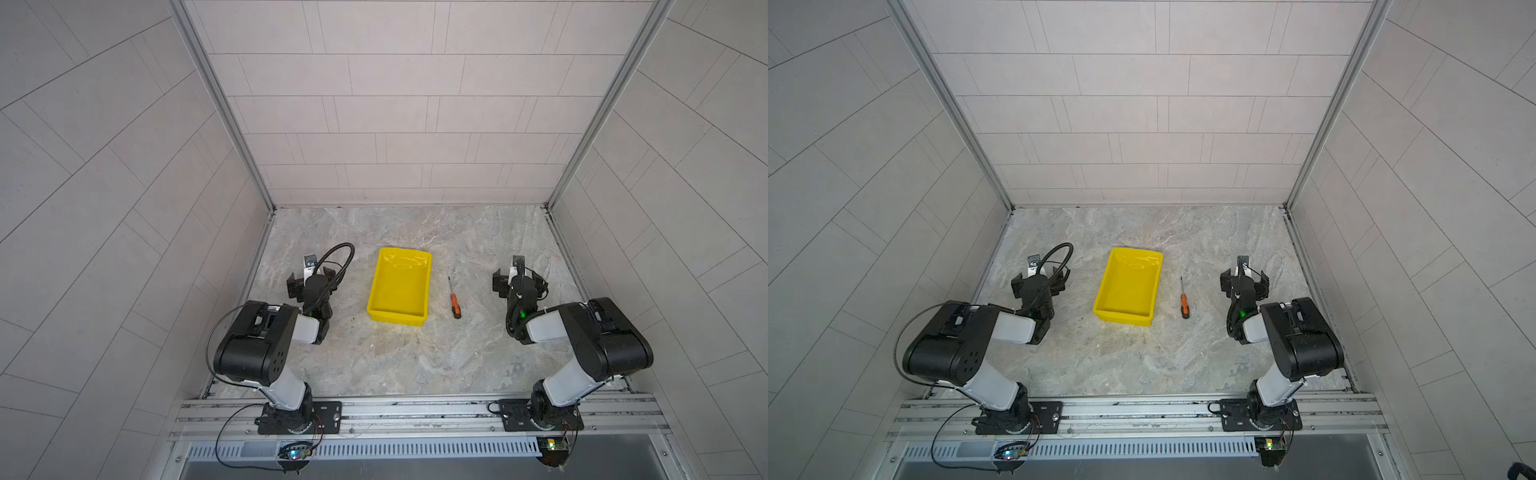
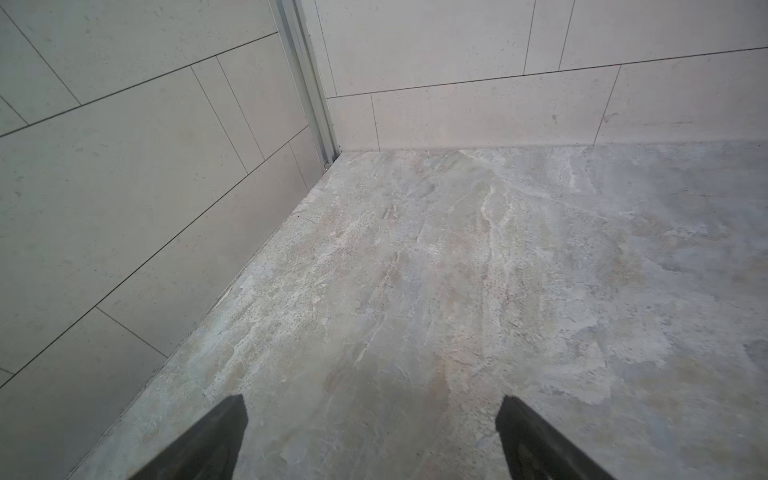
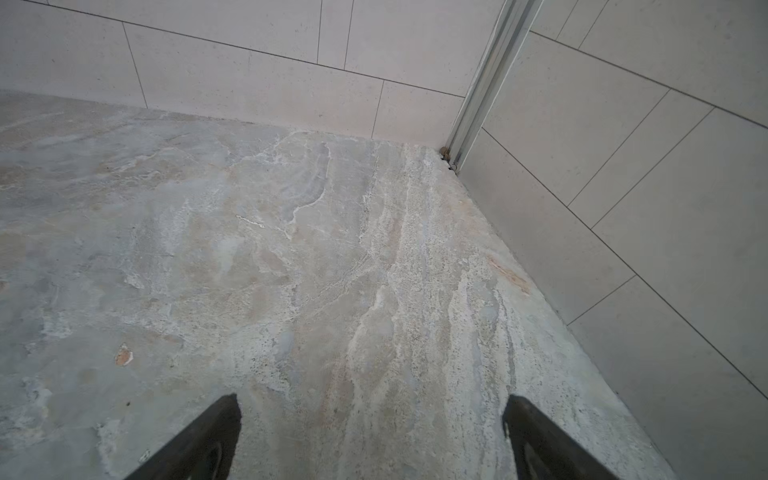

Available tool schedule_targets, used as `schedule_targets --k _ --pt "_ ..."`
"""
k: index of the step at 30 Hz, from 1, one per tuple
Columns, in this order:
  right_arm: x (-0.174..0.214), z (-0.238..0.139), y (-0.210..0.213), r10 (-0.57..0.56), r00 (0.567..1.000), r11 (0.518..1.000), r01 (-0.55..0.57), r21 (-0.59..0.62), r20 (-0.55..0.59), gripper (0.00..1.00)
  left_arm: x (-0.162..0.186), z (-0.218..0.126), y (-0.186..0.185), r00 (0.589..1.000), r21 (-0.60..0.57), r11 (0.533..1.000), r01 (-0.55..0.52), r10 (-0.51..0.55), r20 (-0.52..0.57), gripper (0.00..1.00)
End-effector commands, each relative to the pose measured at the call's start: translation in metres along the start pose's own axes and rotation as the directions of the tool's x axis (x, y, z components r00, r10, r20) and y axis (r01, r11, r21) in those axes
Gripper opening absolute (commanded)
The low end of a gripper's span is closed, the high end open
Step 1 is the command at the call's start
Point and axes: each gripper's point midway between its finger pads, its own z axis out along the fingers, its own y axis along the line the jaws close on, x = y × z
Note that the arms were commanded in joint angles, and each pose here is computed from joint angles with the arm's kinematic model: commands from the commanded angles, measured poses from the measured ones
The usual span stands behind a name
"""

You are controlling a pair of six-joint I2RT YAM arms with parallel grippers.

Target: Put the screwdriver in the bin

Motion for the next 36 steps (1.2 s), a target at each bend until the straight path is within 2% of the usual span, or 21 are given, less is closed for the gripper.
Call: schedule_targets --k 1,36 --pt "-0.007 0.0011 0.0007 0.017 1.0 1.0 -0.017 -0.009 0.014 1.0 -0.0036 -0.0006 0.0026 1.0 -0.009 1.0 0.012 -0.011 0.021 1.0" --pt "-0.0075 -0.0007 0.0016 0.007 1.0 1.0 -0.007 -0.001 0.021 1.0 -0.0029 -0.0007 0.0027 1.0 -0.009 1.0 0.01 -0.009 0.019 1.0"
